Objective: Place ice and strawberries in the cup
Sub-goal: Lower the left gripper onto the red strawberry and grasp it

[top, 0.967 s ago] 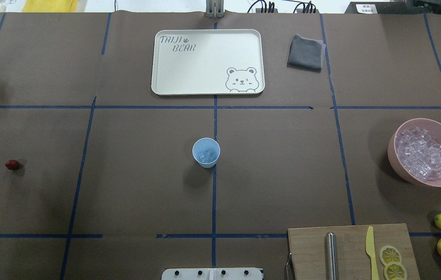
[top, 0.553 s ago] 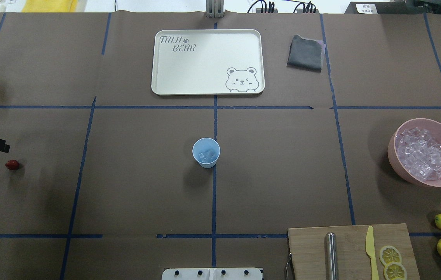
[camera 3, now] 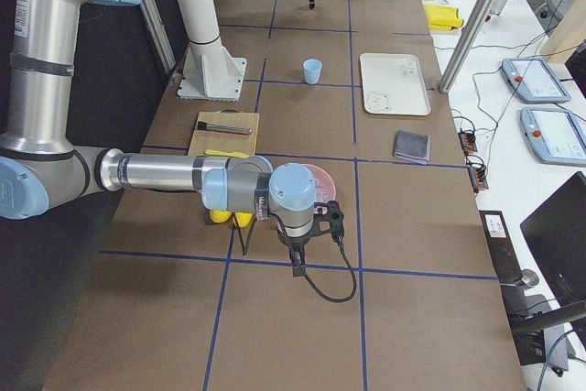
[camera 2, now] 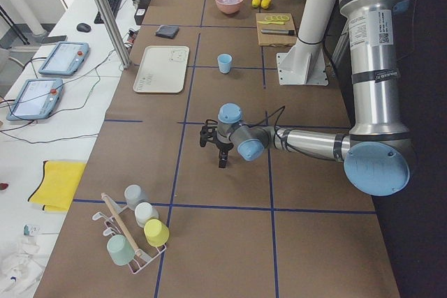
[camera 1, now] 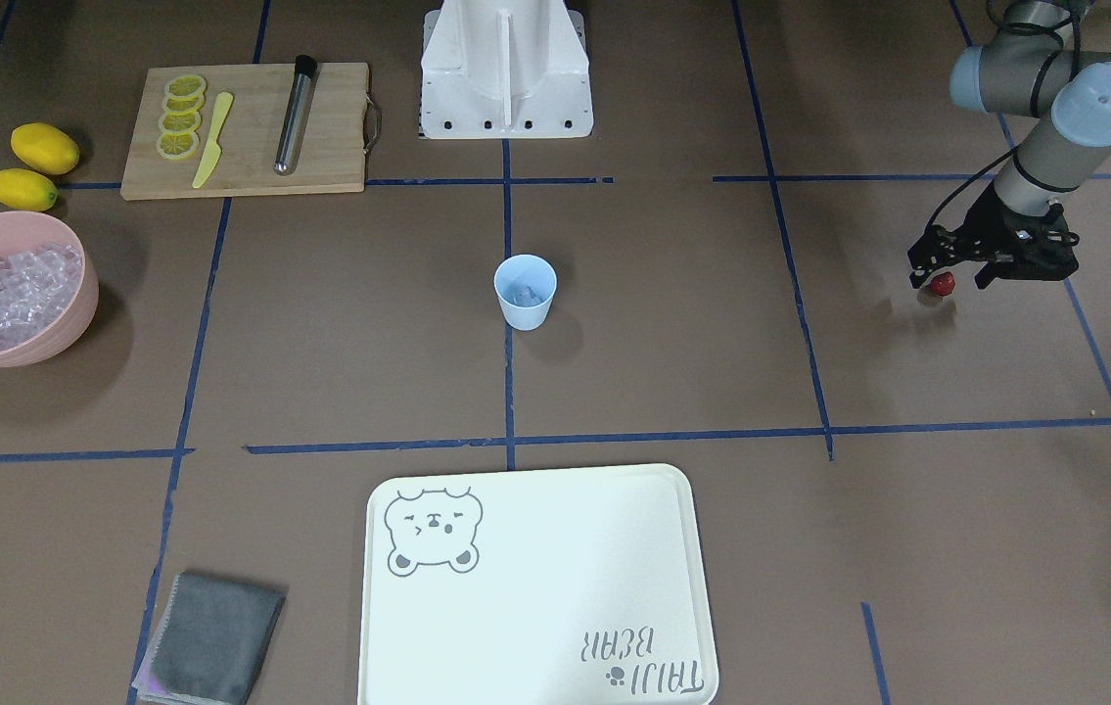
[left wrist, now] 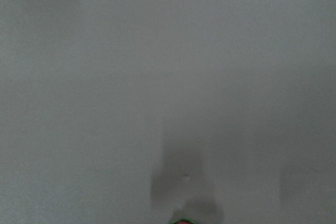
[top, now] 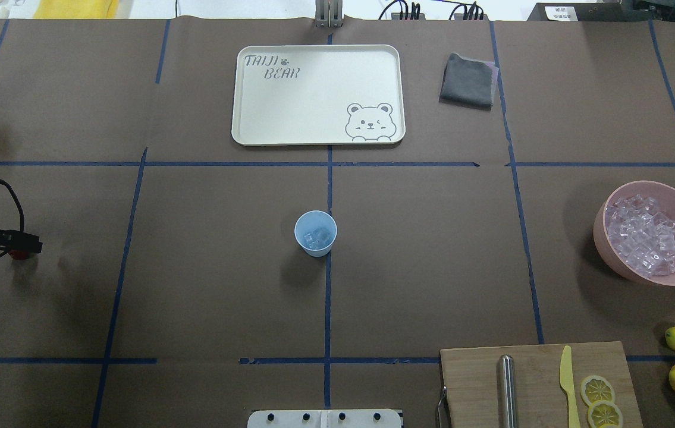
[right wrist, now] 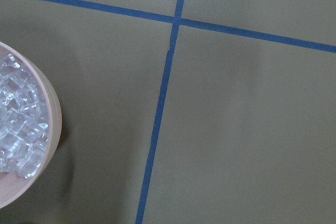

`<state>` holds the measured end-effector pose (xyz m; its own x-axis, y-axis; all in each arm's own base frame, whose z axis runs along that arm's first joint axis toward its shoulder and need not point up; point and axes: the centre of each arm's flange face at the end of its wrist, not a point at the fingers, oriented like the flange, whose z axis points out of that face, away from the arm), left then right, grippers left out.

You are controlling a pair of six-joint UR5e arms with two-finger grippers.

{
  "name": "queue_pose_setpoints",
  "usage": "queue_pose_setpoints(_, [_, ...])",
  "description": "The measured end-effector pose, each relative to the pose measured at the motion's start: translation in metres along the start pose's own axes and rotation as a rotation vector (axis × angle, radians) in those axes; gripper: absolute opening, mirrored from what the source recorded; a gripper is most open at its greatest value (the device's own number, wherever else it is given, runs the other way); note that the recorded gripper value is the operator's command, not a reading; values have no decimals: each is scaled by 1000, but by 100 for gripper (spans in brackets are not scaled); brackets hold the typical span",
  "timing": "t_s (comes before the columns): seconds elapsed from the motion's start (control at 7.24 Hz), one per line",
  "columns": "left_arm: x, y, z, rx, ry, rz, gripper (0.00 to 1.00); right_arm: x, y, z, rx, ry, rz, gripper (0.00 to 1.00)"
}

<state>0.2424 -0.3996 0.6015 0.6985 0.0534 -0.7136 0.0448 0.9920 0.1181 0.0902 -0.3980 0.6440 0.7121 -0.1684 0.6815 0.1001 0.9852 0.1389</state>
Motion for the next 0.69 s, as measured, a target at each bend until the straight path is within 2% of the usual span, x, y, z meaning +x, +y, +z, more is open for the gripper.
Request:
queue_pose_setpoints(0.14, [0, 1, 3, -5, -2, 3, 48, 0, 0, 0, -1, 0, 1, 100])
queue_pose_setpoints(0.28, [-1, 2, 4, -8, -5, 4, 21, 0, 0, 0, -1, 0, 2, 100])
queue_pose_setpoints(0.41, [-1, 2, 5, -10, -7, 5, 7, 0, 0, 0, 0, 0, 1, 100])
queue_pose_setpoints(0.69, [-2, 3, 4, -12, -9, 7, 1, 0, -1, 0, 1, 0, -1, 100])
